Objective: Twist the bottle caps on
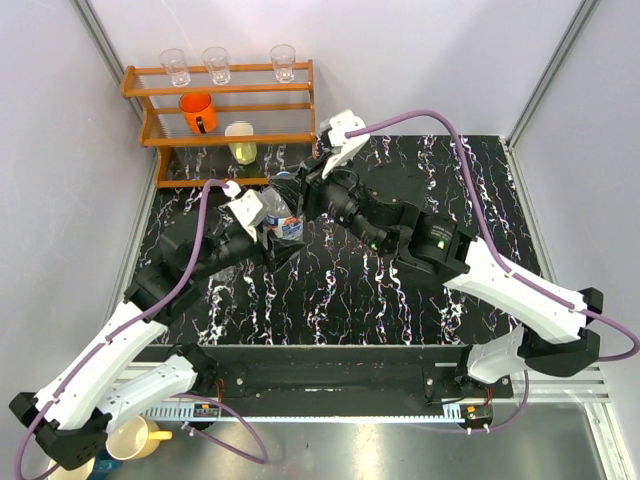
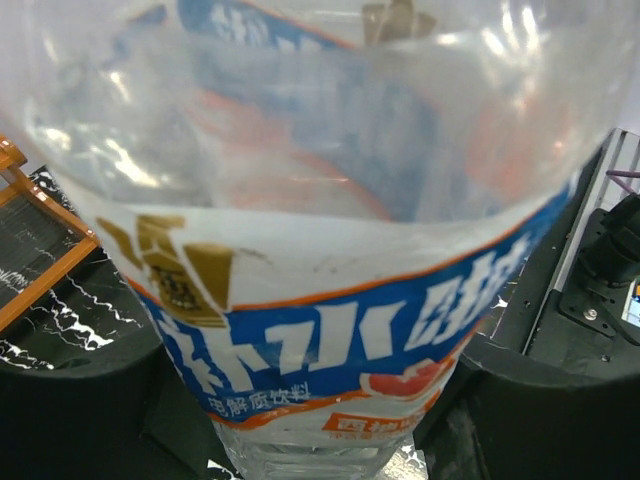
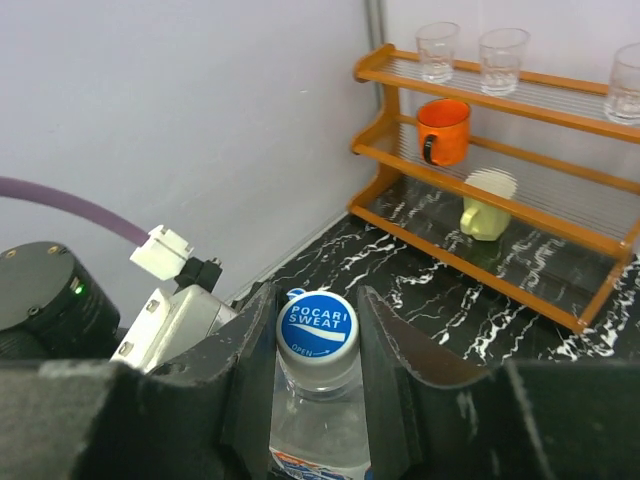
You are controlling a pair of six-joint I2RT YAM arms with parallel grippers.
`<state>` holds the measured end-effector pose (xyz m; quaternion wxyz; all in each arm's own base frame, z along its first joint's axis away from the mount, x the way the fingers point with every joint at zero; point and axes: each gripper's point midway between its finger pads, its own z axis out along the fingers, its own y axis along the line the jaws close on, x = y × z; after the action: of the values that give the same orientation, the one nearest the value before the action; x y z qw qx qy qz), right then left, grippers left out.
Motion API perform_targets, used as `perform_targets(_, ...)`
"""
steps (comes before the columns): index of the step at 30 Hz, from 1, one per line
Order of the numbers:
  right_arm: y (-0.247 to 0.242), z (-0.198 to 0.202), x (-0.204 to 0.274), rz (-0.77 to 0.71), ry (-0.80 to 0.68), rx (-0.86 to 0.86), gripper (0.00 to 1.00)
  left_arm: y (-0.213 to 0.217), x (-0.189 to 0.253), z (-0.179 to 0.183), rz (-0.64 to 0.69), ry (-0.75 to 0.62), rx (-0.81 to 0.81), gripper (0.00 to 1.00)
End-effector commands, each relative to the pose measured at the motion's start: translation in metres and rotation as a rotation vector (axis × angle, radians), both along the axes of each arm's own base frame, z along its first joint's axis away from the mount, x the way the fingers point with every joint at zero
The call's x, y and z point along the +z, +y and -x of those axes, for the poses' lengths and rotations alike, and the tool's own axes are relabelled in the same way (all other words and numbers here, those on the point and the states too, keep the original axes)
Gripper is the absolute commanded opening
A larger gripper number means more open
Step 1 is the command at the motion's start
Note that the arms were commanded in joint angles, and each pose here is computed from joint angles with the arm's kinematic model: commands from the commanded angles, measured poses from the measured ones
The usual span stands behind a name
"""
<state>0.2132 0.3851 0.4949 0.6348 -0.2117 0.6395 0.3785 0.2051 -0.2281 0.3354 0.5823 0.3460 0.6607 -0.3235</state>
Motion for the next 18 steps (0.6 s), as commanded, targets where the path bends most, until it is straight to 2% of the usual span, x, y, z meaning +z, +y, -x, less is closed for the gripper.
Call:
perform_targets(1,-0.001,0.011,-0.003,0.037,0.030,-0.048,0.20,0.018,0.019,-0.025,0.052,-0.039,0.170,0.14)
perform_targets(2,-0.002,0.016,0.005,0.020,0.021,-0.022,0.35,0.014,0.018,-0.021,0.053,-0.037,0.140,0.14)
perform_targets(4,-0.012,0.024,0.023,-0.021,-0.002,0.007,0.53,0.010,0.020,-0.014,0.060,-0.042,0.097,0.15)
perform_targets(6,-0.019,0.036,0.038,-0.061,-0.036,0.060,0.64,-0.002,0.017,0.004,0.061,-0.040,-0.030,0.15)
perform_targets(7,-0.031,0.044,0.051,-0.084,-0.063,0.082,0.75,-0.006,0.017,0.011,0.065,-0.039,-0.076,0.15)
perform_targets(10,-0.052,0.065,0.071,-0.124,-0.111,0.164,0.87,-0.022,0.018,0.046,0.084,-0.027,-0.301,0.17)
perform_targets(11,-0.051,0.080,0.071,-0.121,-0.134,0.252,0.87,-0.027,0.018,0.072,0.092,-0.019,-0.450,0.17)
perform_targets(13,-0.061,0.106,0.076,-0.116,-0.203,0.378,0.87,-0.031,0.022,0.098,0.112,0.000,-0.607,0.18)
perform_targets(14,-0.060,0.124,0.069,-0.097,-0.224,0.483,0.87,-0.029,0.022,0.122,0.118,0.014,-0.747,0.18)
perform_targets(16,-0.069,0.149,0.061,-0.066,-0.259,0.633,0.86,-0.022,0.029,0.151,0.134,0.039,-0.924,0.18)
perform_targets(18,-0.075,0.162,0.058,-0.058,-0.255,0.719,0.86,-0.018,0.034,0.163,0.137,0.061,-1.004,0.19)
